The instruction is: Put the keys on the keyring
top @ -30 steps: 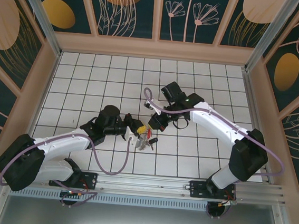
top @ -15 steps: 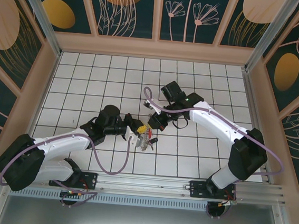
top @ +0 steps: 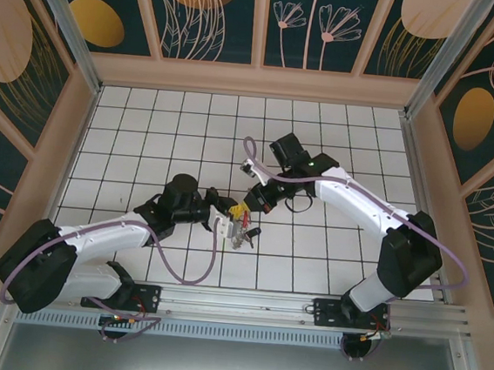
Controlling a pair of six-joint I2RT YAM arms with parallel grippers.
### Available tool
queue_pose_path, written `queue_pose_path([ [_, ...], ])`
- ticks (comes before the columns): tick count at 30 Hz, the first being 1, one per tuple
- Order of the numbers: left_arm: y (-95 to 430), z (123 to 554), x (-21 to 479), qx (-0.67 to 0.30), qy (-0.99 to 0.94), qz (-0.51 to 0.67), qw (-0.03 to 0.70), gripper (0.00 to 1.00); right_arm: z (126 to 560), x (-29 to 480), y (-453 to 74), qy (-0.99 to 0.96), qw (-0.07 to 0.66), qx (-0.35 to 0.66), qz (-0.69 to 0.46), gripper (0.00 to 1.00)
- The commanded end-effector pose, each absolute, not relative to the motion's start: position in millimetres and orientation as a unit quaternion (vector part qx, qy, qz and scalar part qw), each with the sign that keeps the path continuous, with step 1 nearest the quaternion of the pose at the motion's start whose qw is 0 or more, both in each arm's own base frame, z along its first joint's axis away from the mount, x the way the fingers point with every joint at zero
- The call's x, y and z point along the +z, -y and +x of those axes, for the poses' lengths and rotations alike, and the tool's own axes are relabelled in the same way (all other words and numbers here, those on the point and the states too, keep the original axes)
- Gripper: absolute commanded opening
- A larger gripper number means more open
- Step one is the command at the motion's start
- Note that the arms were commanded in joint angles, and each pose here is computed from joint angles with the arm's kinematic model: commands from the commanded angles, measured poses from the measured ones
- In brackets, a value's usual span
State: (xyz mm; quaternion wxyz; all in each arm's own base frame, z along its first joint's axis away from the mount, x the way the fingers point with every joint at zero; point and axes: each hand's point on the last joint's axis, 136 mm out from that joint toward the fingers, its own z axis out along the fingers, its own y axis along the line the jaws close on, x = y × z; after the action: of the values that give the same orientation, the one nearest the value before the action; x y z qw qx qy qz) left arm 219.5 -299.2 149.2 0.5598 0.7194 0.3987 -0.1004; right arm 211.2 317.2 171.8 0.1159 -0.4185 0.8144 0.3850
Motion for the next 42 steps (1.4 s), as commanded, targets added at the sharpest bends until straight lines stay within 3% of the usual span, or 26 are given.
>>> queue_pose_path([
  [1,307,230,172,-0.116,-0.415,0.678,0.596,0.0,207,192,-327,-0.805,0.113,0.437,-0.385,0.0],
  [10,304,259,195,-0.143,-0.514,0.573,0.622,0.0,224,190,-317,-0.842,0.147,0.414,-0.313,0.0],
  [20,296,275,212,-0.183,-0.57,0.461,0.655,0.0,248,200,-309,-0.865,0.215,0.424,-0.16,0.0],
  [42,300,289,240,-0.211,-0.558,0.401,0.695,0.0,231,190,-328,-0.878,0.203,0.393,-0.184,0.0],
])
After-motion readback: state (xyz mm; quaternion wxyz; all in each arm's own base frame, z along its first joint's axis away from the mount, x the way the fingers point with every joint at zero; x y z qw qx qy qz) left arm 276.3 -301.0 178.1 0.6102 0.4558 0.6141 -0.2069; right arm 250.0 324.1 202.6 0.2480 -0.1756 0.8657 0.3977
